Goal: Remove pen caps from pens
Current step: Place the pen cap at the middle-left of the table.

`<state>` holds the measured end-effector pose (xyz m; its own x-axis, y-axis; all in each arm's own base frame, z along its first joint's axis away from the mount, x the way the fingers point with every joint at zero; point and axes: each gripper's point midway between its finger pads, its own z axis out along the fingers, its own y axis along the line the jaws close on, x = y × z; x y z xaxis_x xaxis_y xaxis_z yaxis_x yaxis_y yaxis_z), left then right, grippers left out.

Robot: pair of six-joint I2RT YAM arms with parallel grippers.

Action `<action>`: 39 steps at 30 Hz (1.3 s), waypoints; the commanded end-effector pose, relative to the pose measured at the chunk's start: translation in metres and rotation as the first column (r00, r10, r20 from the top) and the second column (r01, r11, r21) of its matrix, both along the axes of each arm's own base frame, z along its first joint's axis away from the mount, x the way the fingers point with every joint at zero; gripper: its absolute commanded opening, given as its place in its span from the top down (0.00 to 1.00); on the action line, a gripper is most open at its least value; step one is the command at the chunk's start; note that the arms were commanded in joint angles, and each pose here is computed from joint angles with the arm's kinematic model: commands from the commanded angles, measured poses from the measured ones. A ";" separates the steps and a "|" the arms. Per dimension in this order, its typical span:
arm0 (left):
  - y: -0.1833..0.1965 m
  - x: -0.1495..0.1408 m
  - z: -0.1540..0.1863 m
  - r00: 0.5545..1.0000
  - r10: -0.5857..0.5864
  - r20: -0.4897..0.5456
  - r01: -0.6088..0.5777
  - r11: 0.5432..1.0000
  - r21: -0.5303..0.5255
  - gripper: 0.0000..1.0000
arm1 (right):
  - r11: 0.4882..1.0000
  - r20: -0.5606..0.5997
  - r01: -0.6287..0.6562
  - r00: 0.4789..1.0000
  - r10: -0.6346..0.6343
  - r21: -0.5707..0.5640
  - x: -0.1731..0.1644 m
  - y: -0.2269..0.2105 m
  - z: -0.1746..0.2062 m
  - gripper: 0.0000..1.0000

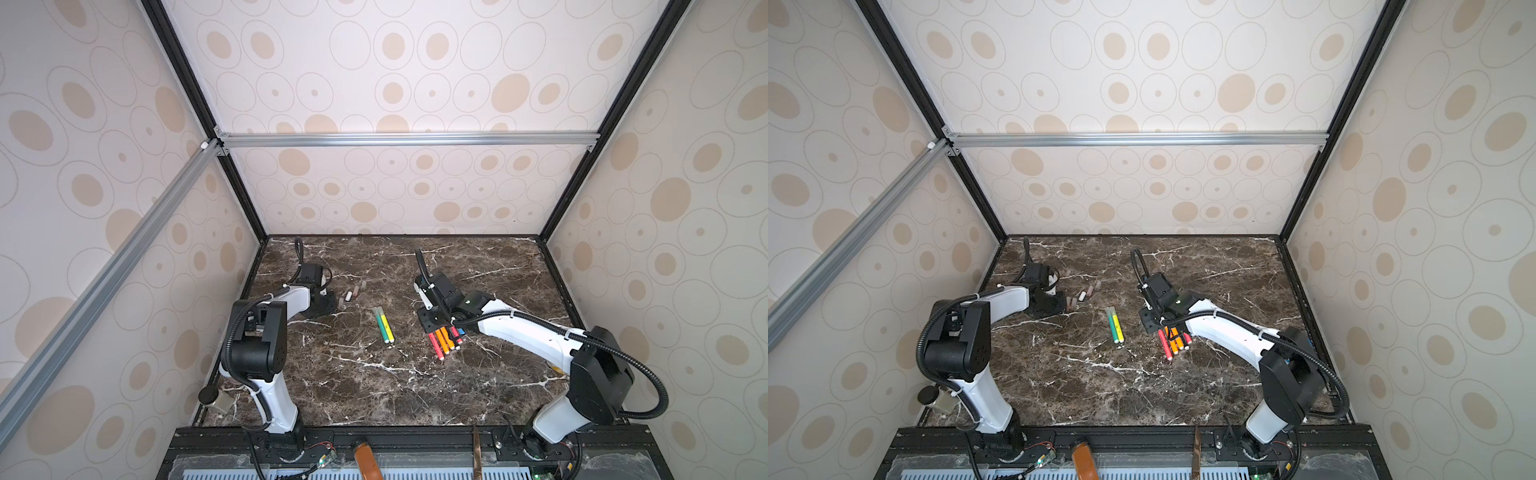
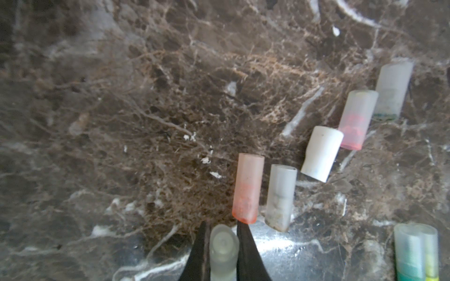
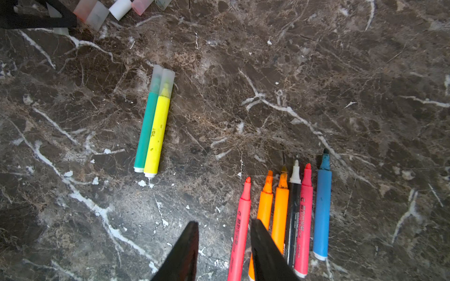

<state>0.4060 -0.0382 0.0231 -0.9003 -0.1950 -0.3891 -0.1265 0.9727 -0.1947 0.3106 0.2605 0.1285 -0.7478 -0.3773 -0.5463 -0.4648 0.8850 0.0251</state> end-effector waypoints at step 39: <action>0.002 0.027 0.000 1.000 -0.020 0.003 0.020 0.999 -0.035 0.99 | 0.999 -0.057 0.013 0.998 -0.015 -0.044 -0.004 -0.006 -0.022 0.63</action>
<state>0.4306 -0.0335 0.0265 -0.9042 -0.1851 -0.3849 -0.1128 0.9727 -0.2029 0.3077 0.2614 0.1177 -0.7627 -0.3850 -0.5196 -0.4677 0.8833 0.0320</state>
